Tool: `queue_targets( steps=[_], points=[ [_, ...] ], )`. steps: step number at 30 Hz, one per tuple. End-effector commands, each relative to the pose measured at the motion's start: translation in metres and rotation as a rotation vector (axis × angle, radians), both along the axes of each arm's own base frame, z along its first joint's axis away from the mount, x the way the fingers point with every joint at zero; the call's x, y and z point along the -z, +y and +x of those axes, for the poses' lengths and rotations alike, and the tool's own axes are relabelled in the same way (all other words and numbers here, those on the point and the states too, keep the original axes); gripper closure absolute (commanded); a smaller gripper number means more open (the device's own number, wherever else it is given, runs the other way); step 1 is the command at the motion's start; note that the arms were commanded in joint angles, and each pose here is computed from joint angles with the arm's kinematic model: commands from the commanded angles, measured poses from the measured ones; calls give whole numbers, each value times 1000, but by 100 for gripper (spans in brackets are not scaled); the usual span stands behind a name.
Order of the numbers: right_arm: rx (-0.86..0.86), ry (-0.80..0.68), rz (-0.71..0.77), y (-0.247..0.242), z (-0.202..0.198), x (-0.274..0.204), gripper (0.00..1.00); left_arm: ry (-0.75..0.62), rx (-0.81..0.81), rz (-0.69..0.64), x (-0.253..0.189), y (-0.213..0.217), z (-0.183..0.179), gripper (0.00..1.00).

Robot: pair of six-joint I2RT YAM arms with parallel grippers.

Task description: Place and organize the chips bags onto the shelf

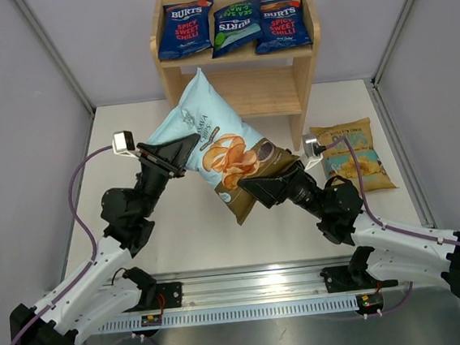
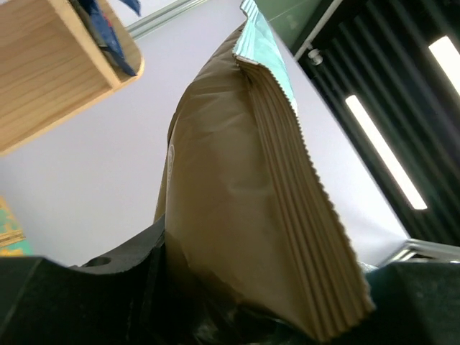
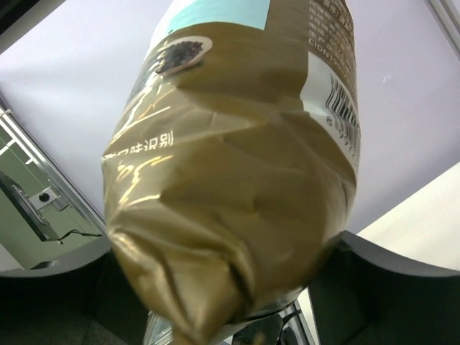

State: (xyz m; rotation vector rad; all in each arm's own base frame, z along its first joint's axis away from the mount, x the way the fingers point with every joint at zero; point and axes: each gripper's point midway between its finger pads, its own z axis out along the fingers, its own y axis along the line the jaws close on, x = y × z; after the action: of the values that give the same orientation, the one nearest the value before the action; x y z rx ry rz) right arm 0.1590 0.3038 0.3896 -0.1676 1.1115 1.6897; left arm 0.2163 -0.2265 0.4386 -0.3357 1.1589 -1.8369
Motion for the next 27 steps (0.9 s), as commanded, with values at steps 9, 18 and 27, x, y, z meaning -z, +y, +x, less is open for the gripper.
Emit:
queue_targets(
  steps=[9, 18, 27],
  points=[
    [52, -36, -40, -7, 1, -8, 60, -14, -69, 400, 47, -12, -3, 17],
    [78, 60, -66, -9, 10, 26, 63, 177, -536, 679, 86, 76, 25, 1],
    [167, 167, -38, -18, 42, 47, 66, 307, -855, 883, 106, 161, 11, 1]
  ],
)
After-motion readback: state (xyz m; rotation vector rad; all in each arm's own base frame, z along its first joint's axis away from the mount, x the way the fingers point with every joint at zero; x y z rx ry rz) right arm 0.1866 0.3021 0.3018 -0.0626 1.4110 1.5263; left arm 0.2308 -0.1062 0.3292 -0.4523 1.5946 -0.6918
